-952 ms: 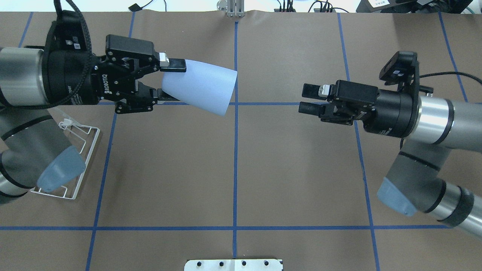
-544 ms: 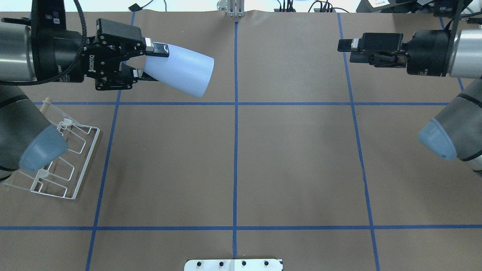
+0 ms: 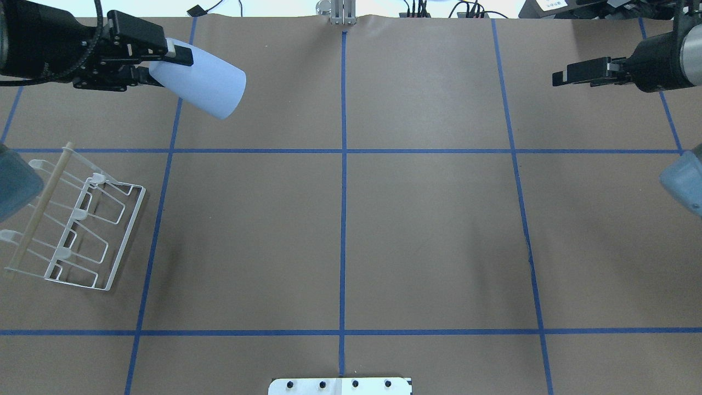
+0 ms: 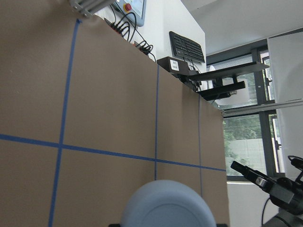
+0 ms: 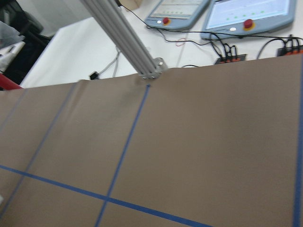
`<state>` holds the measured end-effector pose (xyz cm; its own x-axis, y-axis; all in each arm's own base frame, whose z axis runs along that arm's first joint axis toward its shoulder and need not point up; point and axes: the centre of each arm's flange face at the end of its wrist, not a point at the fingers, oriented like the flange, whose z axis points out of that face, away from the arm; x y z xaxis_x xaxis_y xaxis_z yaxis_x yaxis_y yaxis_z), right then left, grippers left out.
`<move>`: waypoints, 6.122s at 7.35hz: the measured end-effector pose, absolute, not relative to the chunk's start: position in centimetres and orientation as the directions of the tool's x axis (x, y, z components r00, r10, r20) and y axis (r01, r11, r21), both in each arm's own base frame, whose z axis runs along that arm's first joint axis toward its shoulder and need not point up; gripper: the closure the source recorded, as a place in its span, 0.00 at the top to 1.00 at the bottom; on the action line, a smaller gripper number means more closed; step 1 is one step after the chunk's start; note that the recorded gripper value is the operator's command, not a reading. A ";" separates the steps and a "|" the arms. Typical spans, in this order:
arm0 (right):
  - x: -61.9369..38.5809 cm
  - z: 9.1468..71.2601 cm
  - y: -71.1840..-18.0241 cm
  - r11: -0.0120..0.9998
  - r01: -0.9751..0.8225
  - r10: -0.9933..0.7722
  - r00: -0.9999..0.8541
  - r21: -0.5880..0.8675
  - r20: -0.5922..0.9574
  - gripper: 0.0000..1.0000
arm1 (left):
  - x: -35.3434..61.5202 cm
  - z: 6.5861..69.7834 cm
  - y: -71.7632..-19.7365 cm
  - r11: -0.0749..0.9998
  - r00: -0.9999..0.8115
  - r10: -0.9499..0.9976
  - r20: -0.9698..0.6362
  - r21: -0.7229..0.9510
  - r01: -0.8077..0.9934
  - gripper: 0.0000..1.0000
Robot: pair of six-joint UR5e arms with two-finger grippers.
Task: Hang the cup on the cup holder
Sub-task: 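Move the cup with the left gripper above the white wire rack, then lower the cup onto the rack's hook and open the left gripper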
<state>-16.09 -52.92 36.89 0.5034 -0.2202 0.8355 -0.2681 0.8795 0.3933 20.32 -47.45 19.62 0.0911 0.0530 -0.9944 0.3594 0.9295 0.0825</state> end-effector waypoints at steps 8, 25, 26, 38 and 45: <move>-5.5 48.3 -53.8 0.983 0.118 -0.183 0.728 0.142 0.661 1.00 | 15.0 23.1 -46.9 0.930 0.639 0.054 -0.768 0.271 0.247 0.00; -5.0 52.5 -53.3 0.993 0.109 -0.117 0.742 0.053 0.661 1.00 | 22.7 33.8 -45.9 0.987 0.768 0.033 -0.639 0.143 0.077 0.00; -5.0 52.5 -53.3 0.993 0.109 -0.117 0.742 0.053 0.661 1.00 | 23.3 34.3 -46.0 0.989 0.772 0.033 -0.635 0.135 0.069 0.00; -4.9 52.4 -53.2 0.992 0.109 -0.119 0.739 0.057 0.664 1.00 | 23.4 34.6 -46.8 0.988 0.771 0.032 -0.636 0.139 0.073 0.99; -1.4 55.4 -51.3 0.998 0.061 -0.056 0.750 0.016 0.659 1.00 | -0.1 48.2 -51.8 0.990 0.790 0.006 -0.613 0.114 0.081 0.99</move>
<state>-1.37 -51.30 55.41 0.7504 -0.0563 0.6586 0.0605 0.9980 0.0164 -0.09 -51.84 48.22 0.7903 0.0060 -0.6128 0.0812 0.9901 0.1144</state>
